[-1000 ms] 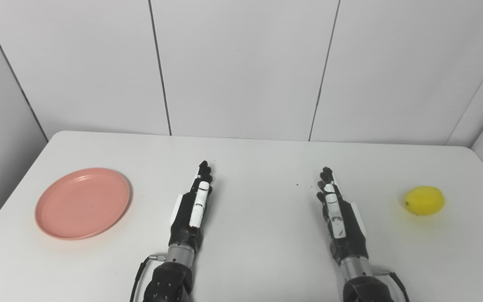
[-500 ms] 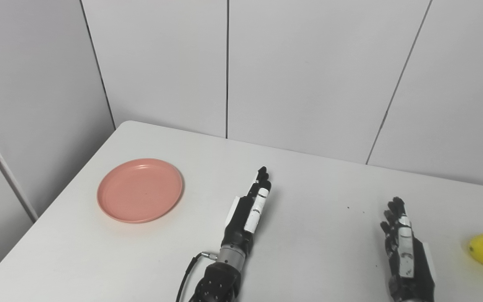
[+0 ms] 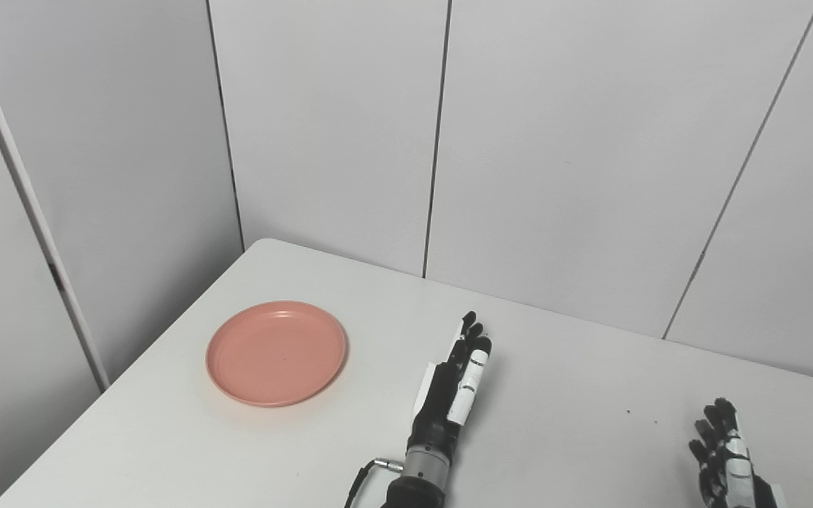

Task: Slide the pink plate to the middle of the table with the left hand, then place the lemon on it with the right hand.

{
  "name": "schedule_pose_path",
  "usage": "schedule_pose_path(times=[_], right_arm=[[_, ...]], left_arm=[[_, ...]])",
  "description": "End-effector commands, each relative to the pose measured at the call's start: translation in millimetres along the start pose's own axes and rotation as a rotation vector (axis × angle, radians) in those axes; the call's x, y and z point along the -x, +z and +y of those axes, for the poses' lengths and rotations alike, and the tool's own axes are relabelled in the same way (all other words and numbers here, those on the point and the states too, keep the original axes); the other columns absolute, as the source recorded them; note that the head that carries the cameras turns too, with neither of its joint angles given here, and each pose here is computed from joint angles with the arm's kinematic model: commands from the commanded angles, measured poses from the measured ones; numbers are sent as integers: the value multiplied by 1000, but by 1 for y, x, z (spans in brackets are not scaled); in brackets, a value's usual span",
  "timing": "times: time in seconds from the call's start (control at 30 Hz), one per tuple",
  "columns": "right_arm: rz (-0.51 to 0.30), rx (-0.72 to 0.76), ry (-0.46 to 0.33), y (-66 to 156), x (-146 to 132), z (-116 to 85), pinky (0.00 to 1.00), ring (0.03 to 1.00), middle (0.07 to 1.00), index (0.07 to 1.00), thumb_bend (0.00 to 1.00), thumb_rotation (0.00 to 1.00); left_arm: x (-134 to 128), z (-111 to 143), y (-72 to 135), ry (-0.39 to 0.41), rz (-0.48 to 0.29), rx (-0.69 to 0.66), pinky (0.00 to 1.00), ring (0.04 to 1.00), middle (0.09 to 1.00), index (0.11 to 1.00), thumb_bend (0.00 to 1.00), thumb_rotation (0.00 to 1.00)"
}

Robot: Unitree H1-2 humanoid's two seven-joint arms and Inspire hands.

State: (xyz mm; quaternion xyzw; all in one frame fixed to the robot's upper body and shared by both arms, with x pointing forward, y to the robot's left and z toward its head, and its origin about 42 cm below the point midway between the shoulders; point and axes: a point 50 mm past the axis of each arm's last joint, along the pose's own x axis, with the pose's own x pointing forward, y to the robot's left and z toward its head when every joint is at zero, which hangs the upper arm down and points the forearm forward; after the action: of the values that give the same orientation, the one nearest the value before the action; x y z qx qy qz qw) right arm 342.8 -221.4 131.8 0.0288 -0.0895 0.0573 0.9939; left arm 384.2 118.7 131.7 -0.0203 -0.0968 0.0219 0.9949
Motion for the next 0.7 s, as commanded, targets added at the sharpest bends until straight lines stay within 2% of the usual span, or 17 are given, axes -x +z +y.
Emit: schedule_pose_path(times=[0.0, 0.1, 0.3, 0.5, 0.67], right_arm=[[-42, 9, 9, 12, -6, -4, 1000, 1000, 1000, 1000, 638, 1000], [-47, 6, 14, 11, -7, -6, 1000, 1000, 1000, 1000, 631, 1000], [-55, 4, 11, 11, -8, -8, 1000, 1000, 1000, 1000, 632, 1000], [-51, 5, 11, 12, -8, -9, 1000, 1000, 1000, 1000, 630, 1000], [-52, -3, 14, 16, -8, -8, 1000, 1000, 1000, 1000, 617, 1000]], left_arm=[[-6, 5, 7, -16, -80, -1, 889, 908, 928, 921, 508, 1000], [-15, 11, 15, -35, -130, -7, 890, 908, 927, 920, 528, 1000], [-31, 22, 34, -8, -197, -22, 863, 874, 891, 883, 566, 1000], [-35, 34, 46, 31, -205, -39, 819, 833, 849, 844, 577, 1000], [-37, 53, 62, 51, -196, -93, 850, 821, 835, 829, 587, 1000]])
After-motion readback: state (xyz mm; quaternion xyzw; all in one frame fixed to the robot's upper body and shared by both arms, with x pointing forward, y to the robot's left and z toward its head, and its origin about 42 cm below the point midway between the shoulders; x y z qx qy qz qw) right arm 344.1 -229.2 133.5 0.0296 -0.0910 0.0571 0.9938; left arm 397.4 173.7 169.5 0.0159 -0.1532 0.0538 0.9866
